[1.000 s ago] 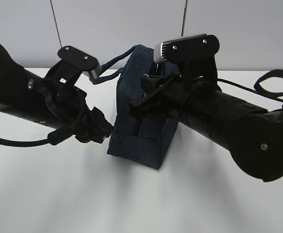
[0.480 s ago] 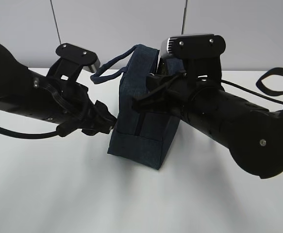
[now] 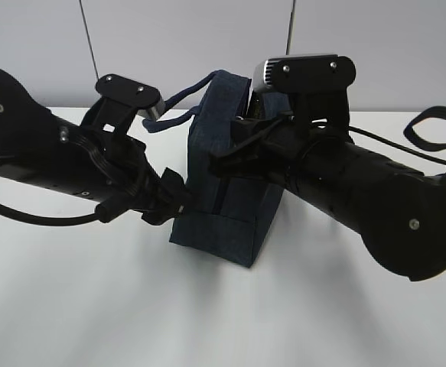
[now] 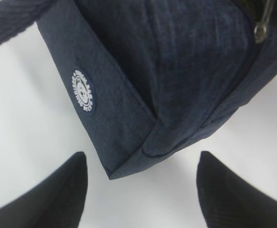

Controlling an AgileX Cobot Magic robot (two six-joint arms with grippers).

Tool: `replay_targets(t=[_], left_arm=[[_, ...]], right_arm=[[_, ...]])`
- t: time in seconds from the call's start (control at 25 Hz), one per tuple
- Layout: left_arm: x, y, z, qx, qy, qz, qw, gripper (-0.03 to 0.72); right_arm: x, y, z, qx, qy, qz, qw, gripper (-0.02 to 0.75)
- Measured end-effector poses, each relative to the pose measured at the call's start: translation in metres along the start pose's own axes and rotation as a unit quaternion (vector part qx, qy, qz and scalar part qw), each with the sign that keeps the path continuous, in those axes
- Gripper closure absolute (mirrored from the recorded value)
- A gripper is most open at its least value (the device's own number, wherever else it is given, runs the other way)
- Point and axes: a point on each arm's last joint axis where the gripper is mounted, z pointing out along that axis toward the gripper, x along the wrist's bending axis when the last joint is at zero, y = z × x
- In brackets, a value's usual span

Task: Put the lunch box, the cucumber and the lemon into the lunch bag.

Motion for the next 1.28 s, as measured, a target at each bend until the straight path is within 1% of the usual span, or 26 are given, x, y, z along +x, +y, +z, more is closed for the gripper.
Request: replay_targets(t=[0.2, 0.28, 0.4, 0.52, 0.64, 0.76, 0.8, 0.88, 1.0, 1.12, 1.28], left_arm=[[-0.006, -0.005, 0.017, 0.022, -0.007, 0.018, 1.0, 0.187], [-0.008, -0.003, 0.021, 0.013, -0.004, 0.024, 1.0, 0.187], [-0.006, 0.001, 0.025, -0.009, 0.012, 0.025, 1.0, 0.187], [-0.004, -0.001, 0.032, -0.009, 0.02, 0.027, 0.999, 0.19], [-0.003, 0.002, 0.042, -0.005, 0.02, 0.031, 0.999, 0.216], [-0.003, 0.005, 0.047, -0.006, 0.019, 0.034, 0.999, 0.281], [-0.003, 0.006, 0.048, -0.006, 0.019, 0.034, 0.999, 0.322], [-0.003, 0.007, 0.047, -0.008, 0.019, 0.034, 0.999, 0.433], [-0.003, 0.007, 0.048, -0.007, 0.019, 0.034, 0.999, 0.578], [-0.004, 0.006, 0.048, -0.001, 0.015, 0.034, 0.999, 0.64], [-0.005, 0.006, 0.047, -0.001, 0.013, 0.035, 0.999, 0.659]], right_arm=[[0.0, 0.0, 0.0, 0.001, 0.0, 0.003, 1.0, 0.738], [0.0, -0.001, 0.0, 0.003, 0.0, 0.003, 1.0, 0.738], [0.0, -0.001, 0.0, 0.003, 0.0, 0.004, 1.0, 0.738], [0.0, -0.001, 0.0, 0.003, 0.0, 0.004, 1.0, 0.738], [0.0, -0.001, 0.0, 0.004, 0.0, 0.004, 1.0, 0.738], [0.0, -0.001, 0.0, 0.004, 0.0, 0.004, 1.0, 0.738], [0.0, -0.001, 0.0, 0.004, 0.0, 0.004, 1.0, 0.738], [0.0, -0.001, 0.0, 0.004, 0.0, 0.004, 1.0, 0.738], [0.0, -0.001, 0.0, 0.004, -0.001, 0.006, 1.0, 0.738], [-0.003, -0.001, 0.001, 0.007, -0.005, 0.008, 1.0, 0.738], [-0.011, 0.004, 0.003, 0.001, -0.018, 0.015, 1.0, 0.738]])
